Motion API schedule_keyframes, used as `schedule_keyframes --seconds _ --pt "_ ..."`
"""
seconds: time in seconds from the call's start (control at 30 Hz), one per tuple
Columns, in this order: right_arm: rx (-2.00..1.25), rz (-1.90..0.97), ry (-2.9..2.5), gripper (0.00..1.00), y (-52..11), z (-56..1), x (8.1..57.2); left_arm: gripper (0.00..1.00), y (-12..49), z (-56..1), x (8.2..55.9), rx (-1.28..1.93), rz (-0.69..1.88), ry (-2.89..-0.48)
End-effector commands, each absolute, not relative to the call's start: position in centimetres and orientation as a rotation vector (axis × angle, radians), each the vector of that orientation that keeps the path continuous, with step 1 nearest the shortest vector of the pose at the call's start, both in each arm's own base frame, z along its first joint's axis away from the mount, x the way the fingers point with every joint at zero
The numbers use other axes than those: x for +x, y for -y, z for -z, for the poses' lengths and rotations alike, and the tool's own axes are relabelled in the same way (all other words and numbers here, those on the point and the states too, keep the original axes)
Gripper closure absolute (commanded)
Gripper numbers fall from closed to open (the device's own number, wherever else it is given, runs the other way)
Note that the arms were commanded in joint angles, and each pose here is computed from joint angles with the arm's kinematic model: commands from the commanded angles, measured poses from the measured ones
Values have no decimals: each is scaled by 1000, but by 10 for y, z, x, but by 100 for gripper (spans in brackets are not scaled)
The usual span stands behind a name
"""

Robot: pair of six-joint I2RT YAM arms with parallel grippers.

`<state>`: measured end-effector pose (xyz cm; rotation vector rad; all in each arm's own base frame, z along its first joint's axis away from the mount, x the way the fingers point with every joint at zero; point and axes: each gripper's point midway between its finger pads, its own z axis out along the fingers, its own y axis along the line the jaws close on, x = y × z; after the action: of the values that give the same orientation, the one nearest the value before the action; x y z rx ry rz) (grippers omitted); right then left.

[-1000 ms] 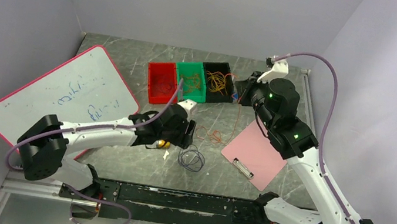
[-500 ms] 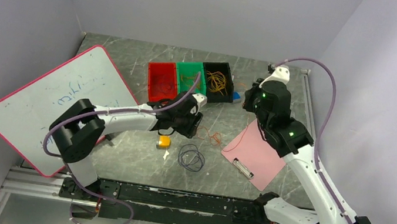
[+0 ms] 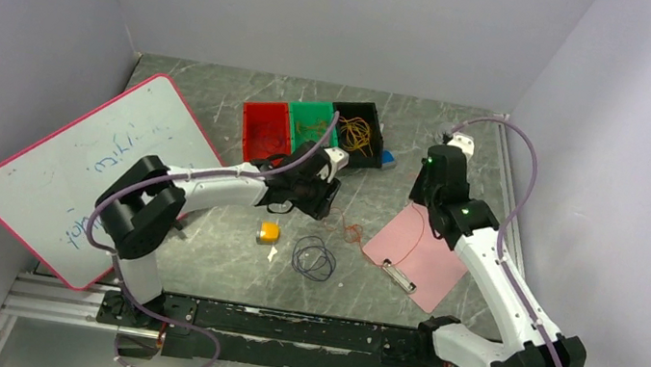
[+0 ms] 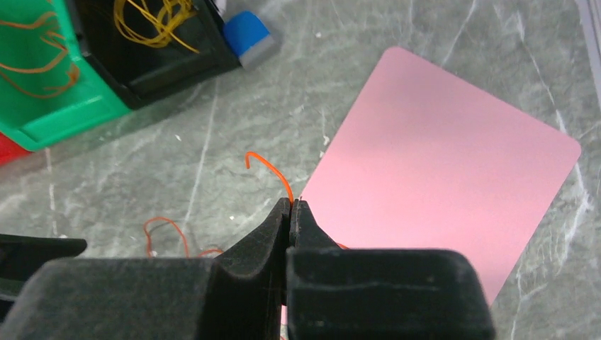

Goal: Untangle the cables

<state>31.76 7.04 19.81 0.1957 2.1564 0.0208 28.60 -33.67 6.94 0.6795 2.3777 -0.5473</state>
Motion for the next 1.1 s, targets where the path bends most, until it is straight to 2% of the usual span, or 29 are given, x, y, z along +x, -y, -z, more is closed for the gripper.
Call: schedule_keyframes --seconds 0.0,0.67,1.07 --pt "204 -61 -2179 100 -70 -183 320 45 350 -71 293 729 604 -2352" --pt "211 -120 -2246 100 -67 -151 316 39 358 -40 318 909 507 -2326" --pt "206 -143 -2256 100 -68 -146 315 43 368 -29 320 965 534 -2328"
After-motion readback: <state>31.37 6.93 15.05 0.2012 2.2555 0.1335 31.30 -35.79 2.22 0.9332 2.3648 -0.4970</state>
